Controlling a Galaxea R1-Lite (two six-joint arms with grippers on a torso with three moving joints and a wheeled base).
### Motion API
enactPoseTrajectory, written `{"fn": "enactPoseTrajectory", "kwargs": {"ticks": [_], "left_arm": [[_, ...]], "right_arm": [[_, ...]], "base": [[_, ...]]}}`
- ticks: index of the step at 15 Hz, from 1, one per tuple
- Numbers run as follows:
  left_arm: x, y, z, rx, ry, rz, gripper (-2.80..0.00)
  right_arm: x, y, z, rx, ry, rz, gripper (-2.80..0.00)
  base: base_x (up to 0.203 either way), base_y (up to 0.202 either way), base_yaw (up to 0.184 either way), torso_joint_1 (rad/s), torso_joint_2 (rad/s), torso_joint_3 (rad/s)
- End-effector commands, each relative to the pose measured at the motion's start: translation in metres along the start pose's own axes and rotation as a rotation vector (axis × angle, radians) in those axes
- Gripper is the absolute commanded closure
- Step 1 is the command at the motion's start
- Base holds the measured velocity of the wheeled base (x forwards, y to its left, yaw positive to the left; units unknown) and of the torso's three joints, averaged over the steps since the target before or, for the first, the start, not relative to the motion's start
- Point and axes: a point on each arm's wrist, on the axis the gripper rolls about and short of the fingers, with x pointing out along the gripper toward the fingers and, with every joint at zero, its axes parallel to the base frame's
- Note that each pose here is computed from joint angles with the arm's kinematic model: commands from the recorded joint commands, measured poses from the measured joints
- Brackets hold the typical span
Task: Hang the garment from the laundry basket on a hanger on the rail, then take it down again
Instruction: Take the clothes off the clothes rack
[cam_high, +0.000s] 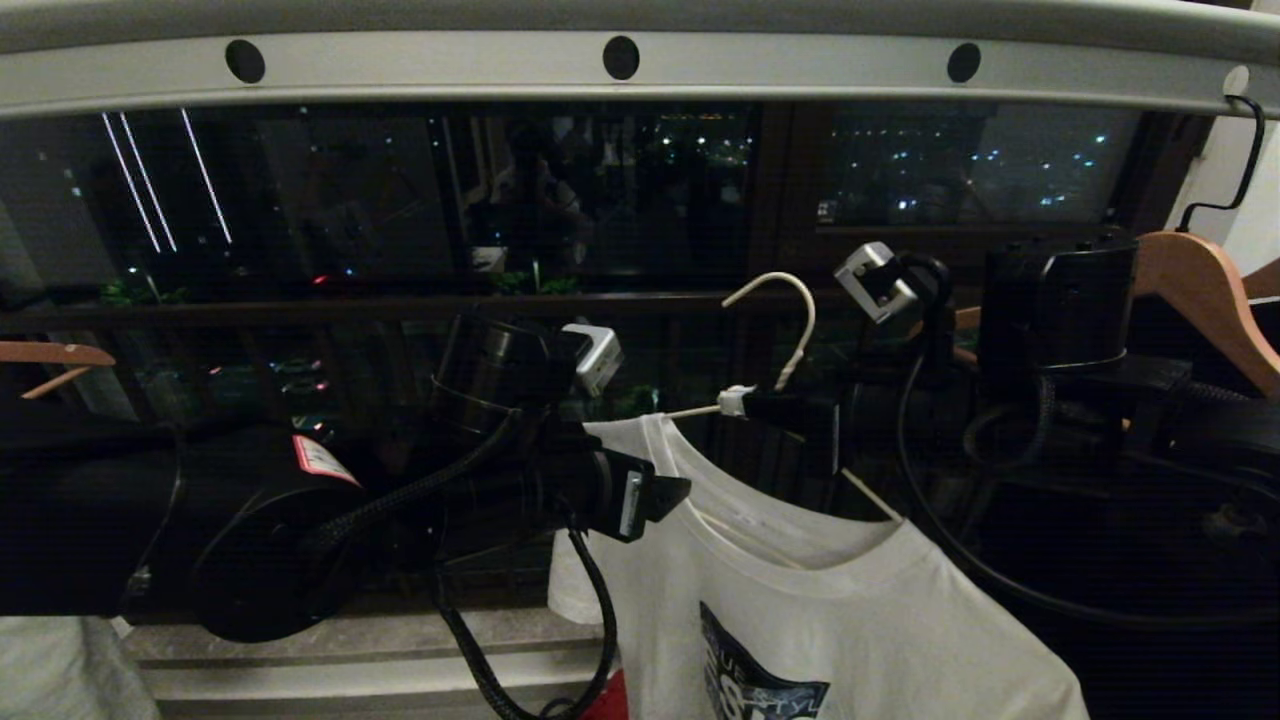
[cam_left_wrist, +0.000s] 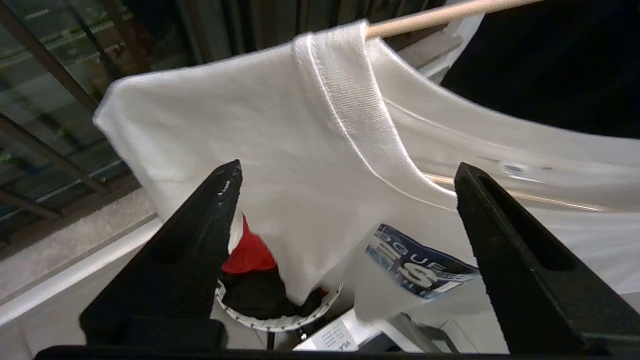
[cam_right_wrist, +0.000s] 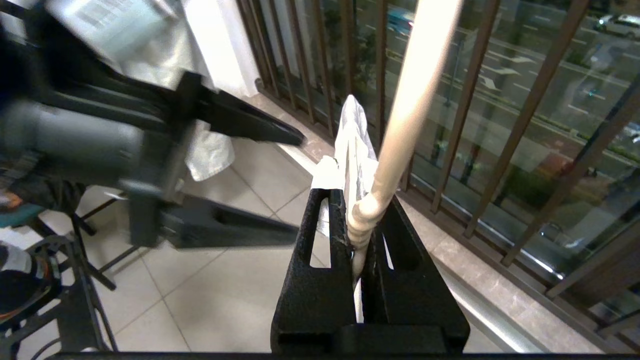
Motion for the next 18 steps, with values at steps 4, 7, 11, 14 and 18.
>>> {"fn": "enactPoseTrajectory", "kwargs": {"ticks": [4,7,11,14,18], "left_arm": [[0.01,0.001,-0.004,0.0,-0.001,0.049,-2.8],[0.015,0.002,-0.003,-0.002,-0.031,0.091,-2.8],[0.017,0.001,-0.003,-0.003,-0.044,0.094,-2.8],[0.011,-0.005,0.0,-0.008,-0.057,0.069,-2.8],[0.018,-0.004,-0.003,-0.007,-0.051,0.102,-2.8]], "right_arm": [[-0.011,0.011,0.006,-0.015,-0.026,0.02,0.0],[-0.014,0.016,0.007,-0.021,-0.03,0.031,0.0],[-0.016,0.02,0.008,-0.025,-0.034,0.043,0.0],[-0.016,0.022,0.007,-0.026,-0.032,0.049,0.0],[-0.015,0.022,0.007,-0.026,-0.03,0.049,0.0]], "base": [[0.0,0.0,0.0,0.0,0.0,0.0],[0.0,0.0,0.0,0.0,0.0,0.0],[0.0,0.0,0.0,0.0,0.0,0.0],[0.0,0.0,0.0,0.0,0.0,0.0],[0.0,0.0,0.0,0.0,0.0,0.0]]}}
